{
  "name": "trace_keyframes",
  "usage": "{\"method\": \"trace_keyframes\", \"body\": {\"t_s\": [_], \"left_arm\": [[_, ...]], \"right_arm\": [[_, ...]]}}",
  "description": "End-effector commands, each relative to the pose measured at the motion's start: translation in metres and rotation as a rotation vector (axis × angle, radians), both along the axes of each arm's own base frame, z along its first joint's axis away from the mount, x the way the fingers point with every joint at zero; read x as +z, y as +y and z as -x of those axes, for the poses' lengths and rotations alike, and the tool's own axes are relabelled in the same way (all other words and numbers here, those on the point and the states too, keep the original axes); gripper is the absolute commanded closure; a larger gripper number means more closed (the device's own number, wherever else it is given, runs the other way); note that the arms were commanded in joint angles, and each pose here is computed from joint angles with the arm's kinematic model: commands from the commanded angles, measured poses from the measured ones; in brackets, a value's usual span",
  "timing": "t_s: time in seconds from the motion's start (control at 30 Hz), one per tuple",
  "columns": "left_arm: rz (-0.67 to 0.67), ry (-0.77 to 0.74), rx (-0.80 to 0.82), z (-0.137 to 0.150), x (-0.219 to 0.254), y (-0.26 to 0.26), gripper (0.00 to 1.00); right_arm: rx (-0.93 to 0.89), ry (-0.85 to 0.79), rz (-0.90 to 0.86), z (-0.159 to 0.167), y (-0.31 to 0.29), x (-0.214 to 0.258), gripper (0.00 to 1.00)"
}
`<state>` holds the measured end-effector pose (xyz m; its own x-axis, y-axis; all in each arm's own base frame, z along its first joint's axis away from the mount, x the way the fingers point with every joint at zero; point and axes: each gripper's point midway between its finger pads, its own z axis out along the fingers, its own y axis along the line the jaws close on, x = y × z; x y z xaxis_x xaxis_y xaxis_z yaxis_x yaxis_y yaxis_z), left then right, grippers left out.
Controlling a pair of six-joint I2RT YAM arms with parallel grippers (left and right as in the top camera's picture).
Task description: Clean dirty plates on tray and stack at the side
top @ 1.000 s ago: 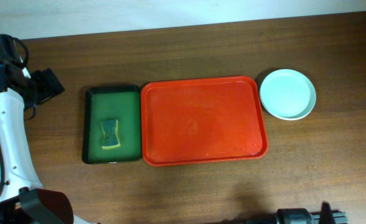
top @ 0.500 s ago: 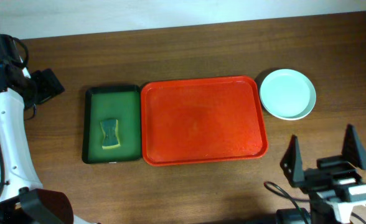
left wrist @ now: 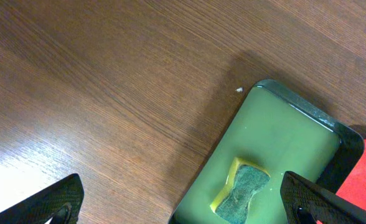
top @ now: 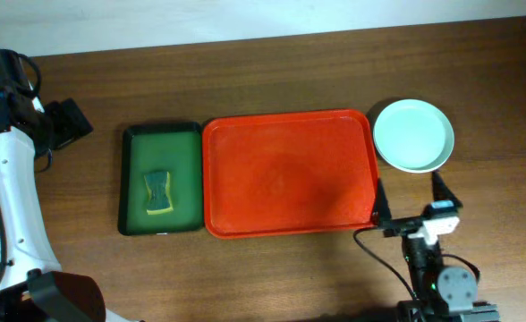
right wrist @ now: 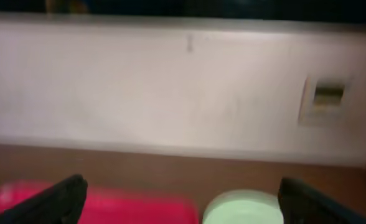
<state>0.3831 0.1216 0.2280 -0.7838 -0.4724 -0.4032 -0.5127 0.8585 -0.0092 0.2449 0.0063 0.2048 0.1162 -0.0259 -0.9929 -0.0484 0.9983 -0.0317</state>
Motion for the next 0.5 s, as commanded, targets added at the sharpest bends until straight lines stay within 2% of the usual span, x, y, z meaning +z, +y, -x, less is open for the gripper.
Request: {"method": "trace_keyframes", "body": {"t_s": [0.0, 0.47], "left_arm": [[0.01, -0.009, 0.007, -0.0008, 0.0019, -0.0017, 0.01], [0.01, -0.009, 0.008, -0.0007, 0.0019, -0.0016, 0.01]], "right_arm": [[-0.004, 0.167, -0.016, -0.0014, -0.0002, -0.0423, 0.02], [-0.004, 0.189, -0.017, -0.0011, -0.0001, -0.0477, 0.02]]}}
